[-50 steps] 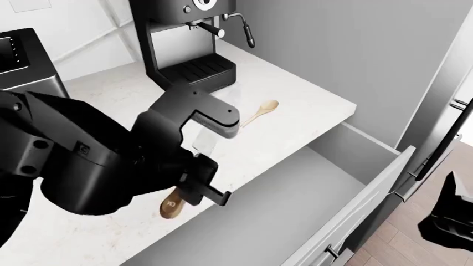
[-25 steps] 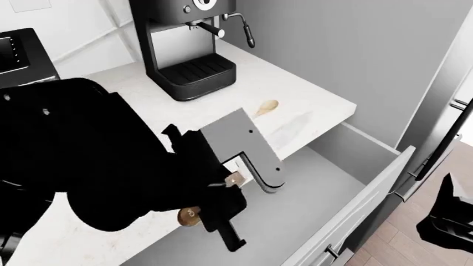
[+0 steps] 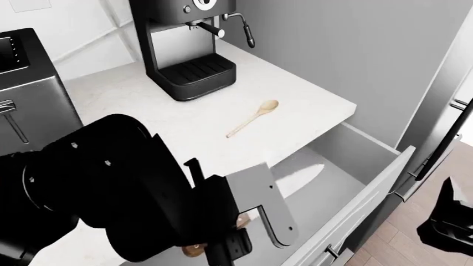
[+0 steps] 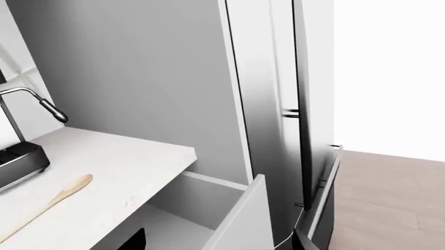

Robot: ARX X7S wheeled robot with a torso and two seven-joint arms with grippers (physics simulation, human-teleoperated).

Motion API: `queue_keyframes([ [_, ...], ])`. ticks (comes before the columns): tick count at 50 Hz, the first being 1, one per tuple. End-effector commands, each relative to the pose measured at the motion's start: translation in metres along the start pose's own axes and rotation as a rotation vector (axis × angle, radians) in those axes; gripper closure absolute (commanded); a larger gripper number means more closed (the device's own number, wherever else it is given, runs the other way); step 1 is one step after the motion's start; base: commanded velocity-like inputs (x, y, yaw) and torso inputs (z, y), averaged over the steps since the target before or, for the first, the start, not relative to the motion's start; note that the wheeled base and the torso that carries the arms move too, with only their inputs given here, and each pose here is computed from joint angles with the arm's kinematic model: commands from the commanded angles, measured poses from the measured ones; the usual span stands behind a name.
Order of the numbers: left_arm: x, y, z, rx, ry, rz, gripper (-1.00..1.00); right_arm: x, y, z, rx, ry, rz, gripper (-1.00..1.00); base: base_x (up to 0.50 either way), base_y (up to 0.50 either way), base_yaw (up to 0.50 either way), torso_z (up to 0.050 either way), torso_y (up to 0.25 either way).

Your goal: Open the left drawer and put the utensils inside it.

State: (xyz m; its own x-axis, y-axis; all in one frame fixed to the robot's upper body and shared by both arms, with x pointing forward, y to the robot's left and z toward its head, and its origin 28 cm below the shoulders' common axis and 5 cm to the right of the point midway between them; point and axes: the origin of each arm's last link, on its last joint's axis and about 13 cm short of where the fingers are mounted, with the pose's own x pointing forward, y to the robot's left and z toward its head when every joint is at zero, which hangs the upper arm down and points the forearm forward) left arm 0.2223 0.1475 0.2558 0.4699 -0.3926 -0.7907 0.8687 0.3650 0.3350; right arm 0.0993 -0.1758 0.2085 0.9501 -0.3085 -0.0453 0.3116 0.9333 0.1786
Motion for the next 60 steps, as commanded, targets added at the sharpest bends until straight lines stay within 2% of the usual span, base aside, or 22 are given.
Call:
queue_keyframes([
  [1, 0.014, -0.002, -0.003, -0.022, 0.046, 0.016, 1.00, -0.001, -0.001, -0.001, 0.005, 0.000, -0.002, -1.00, 0.00, 0.00, 0.00, 0.000, 0.000],
  [5, 0.016, 0.000, -0.002, -0.033, 0.064, 0.033, 1.00, -0.001, -0.002, -0.001, 0.005, -0.002, -0.002, -1.00, 0.00, 0.00, 0.00, 0.000, 0.000],
  [6, 0.018, 0.001, -0.002, -0.045, 0.075, 0.052, -1.00, -0.001, -0.002, -0.001, 0.005, -0.002, -0.002, -1.00, 0.00, 0.00, 0.00, 0.000, 0.000],
  [18, 0.014, 0.010, 0.001, -0.080, 0.090, 0.103, -1.00, 0.000, -0.001, -0.001, 0.006, -0.002, -0.001, -1.00, 0.00, 0.00, 0.00, 0.000, 0.000],
  [23, 0.002, 0.013, 0.005, -0.081, 0.059, 0.115, -1.00, -0.001, -0.001, -0.001, 0.005, -0.002, -0.002, -1.00, 0.00, 0.00, 0.00, 0.000, 0.000],
  [30, -0.034, 0.027, 0.021, -0.102, -0.068, 0.162, -1.00, 0.001, 0.000, -0.003, 0.006, 0.000, 0.001, -1.00, 0.00, 0.00, 0.00, 0.000, 0.000],
  [35, -0.068, 0.050, 0.037, -0.192, -0.207, 0.212, -1.00, 0.002, 0.000, -0.002, 0.006, 0.001, 0.003, -1.00, 0.00, 0.00, 0.00, 0.000, 0.000],
  [38, -0.083, 0.061, 0.044, -0.227, -0.249, 0.246, -1.00, 0.002, 0.001, -0.002, 0.004, 0.001, 0.007, -1.00, 0.00, 0.00, 0.00, 0.000, 0.000],
  [42, -0.096, 0.070, 0.049, -0.265, -0.286, 0.241, -1.00, 0.003, 0.001, -0.003, 0.006, 0.003, 0.008, -1.00, 0.00, 0.00, 0.00, 0.000, 0.000],
  [46, -0.093, 0.080, 0.051, -0.285, -0.299, 0.281, -1.00, 0.003, 0.001, -0.002, 0.006, 0.001, 0.010, -1.00, 0.00, 0.00, 0.00, 0.000, 0.000],
  [53, -0.077, 0.097, 0.053, -0.331, -0.263, 0.325, -1.00, 0.002, 0.000, -0.002, 0.009, 0.000, 0.009, -1.00, 0.00, 0.00, 0.00, 0.000, 0.000],
  [60, -0.062, 0.105, 0.050, -0.352, -0.218, 0.348, -1.00, 0.003, 0.000, -0.004, 0.014, 0.002, 0.010, -1.00, 0.00, 0.00, 0.00, 0.000, 0.000],
])
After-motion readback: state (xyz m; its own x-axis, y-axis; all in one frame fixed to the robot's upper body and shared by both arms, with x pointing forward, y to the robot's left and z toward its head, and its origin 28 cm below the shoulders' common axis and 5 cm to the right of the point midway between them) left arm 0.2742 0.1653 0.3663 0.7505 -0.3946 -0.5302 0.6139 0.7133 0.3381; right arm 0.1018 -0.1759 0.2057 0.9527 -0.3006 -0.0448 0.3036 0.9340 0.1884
